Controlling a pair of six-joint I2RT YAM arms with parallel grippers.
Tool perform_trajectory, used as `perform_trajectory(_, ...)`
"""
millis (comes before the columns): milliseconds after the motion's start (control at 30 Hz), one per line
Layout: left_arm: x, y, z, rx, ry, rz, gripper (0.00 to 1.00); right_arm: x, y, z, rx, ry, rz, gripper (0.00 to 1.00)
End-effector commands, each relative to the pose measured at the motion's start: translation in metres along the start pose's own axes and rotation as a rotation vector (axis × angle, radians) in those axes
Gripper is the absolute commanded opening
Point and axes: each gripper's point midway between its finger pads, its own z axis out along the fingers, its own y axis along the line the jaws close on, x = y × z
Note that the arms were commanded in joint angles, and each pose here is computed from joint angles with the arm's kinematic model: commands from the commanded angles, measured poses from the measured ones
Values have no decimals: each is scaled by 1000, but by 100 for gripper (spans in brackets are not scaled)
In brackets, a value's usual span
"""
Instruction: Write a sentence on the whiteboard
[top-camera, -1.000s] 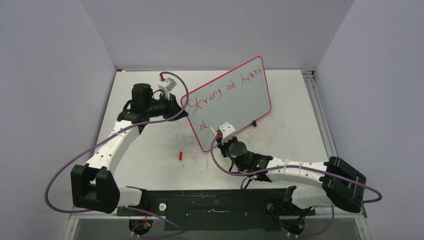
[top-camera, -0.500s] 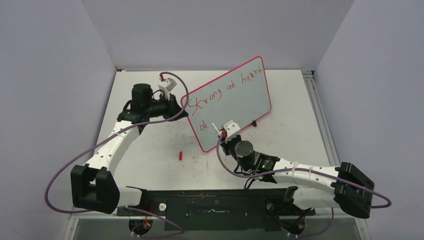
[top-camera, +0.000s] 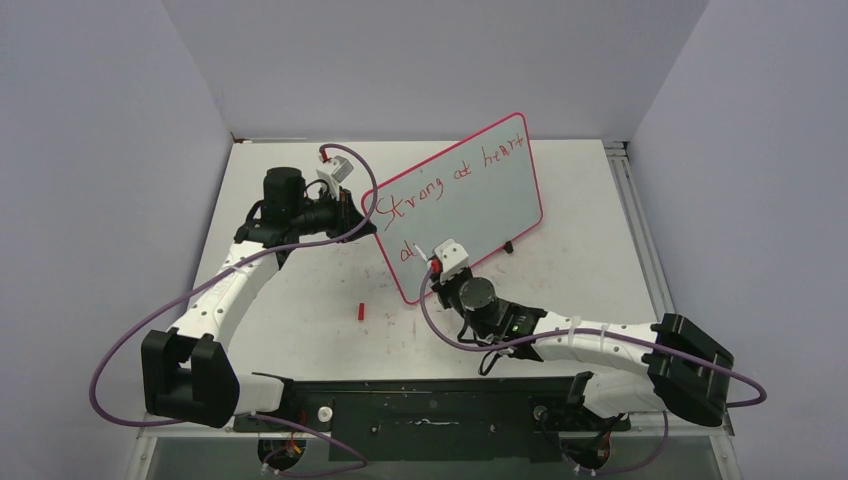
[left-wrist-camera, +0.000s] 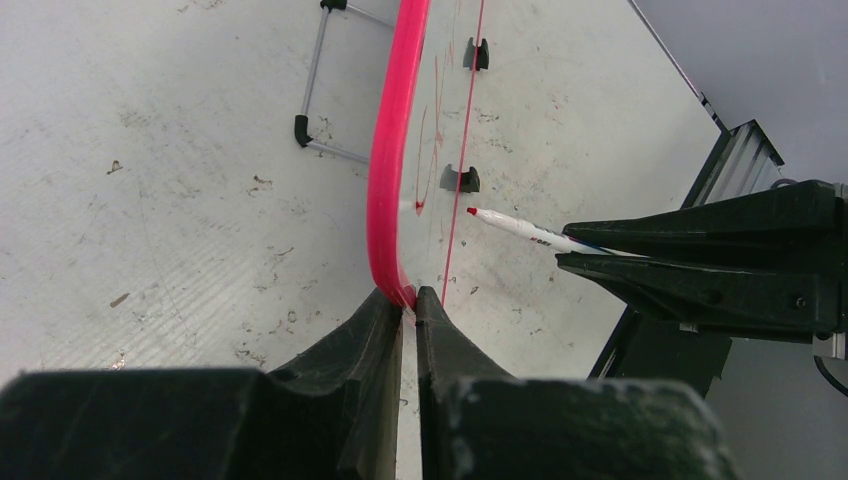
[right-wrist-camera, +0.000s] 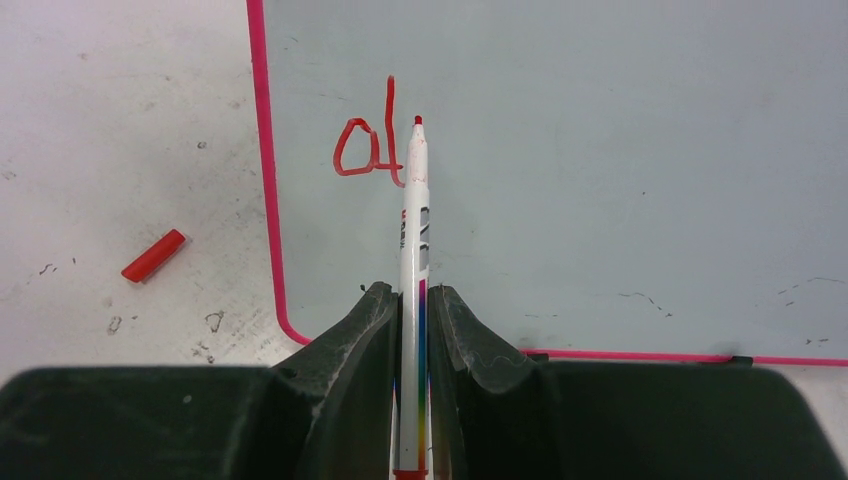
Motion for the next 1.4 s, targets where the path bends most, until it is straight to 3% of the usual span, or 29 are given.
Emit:
perform_trajectory(0,-17,-12,-6,29,-58,62,0,-33,1,10,0,-86,40,5)
perform_trajectory(1367,-18,-13,-7,33,-62,64,0,15,-3,5,20,13,79,5)
